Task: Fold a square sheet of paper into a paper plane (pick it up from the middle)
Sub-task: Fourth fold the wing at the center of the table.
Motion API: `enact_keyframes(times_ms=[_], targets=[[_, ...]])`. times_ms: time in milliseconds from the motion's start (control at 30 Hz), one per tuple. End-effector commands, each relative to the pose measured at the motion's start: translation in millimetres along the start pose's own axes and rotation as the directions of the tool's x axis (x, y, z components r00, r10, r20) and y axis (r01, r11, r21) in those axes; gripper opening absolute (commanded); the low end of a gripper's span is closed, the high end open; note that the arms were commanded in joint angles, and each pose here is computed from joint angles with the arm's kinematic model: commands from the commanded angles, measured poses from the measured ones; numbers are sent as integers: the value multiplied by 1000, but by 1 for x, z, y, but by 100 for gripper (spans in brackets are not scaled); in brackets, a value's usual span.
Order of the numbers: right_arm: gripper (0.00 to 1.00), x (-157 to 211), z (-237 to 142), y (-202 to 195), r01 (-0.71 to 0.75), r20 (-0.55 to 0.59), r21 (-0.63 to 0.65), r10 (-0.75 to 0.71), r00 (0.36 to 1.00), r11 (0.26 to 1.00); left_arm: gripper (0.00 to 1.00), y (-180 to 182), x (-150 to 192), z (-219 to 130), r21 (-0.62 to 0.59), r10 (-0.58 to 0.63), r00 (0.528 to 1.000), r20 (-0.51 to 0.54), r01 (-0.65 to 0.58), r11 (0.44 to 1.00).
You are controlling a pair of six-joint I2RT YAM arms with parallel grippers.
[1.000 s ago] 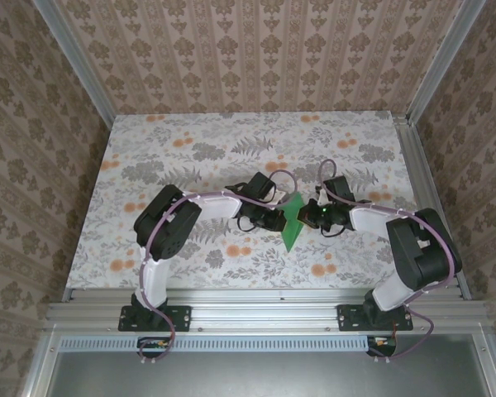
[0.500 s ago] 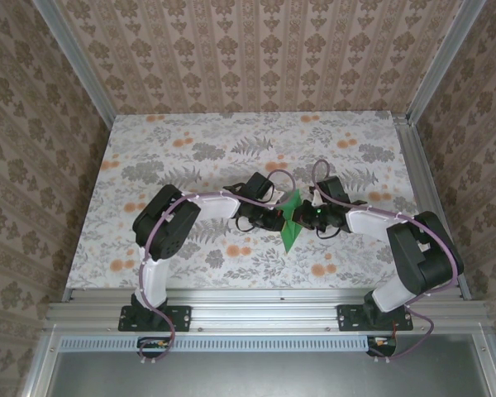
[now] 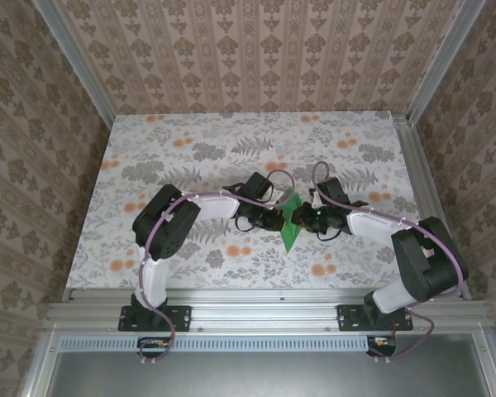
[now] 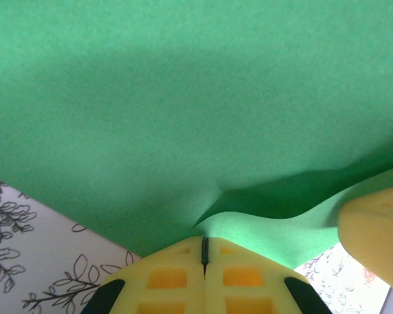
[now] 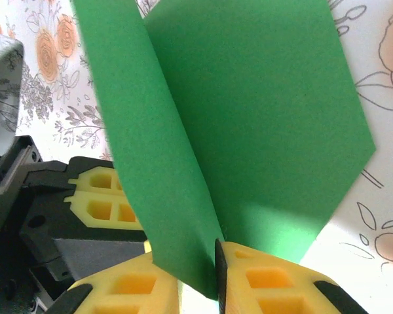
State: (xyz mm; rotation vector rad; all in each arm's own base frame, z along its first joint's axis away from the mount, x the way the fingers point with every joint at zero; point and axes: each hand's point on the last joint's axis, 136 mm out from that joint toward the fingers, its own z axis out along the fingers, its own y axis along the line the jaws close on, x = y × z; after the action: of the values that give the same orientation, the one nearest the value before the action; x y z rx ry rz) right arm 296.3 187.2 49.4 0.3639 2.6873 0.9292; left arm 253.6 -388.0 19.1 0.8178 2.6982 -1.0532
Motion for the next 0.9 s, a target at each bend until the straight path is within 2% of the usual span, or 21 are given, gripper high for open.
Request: enact_keyframes(times_ms=[0,567,867], targets=[[22,7,1,-2,-12,-14,-1,12,1000,1000,4,55,54,10,-178,-138,981,-139,113,978],[22,19,6,-11,-14,-38,15,15,999,1000,4,56,56,10,-170,-145,979,-146,119,978],[15,15,0,-3,-13,-23,1,13,1000,1000,4,56,57,10,-170,-146,978,-147,120,978]])
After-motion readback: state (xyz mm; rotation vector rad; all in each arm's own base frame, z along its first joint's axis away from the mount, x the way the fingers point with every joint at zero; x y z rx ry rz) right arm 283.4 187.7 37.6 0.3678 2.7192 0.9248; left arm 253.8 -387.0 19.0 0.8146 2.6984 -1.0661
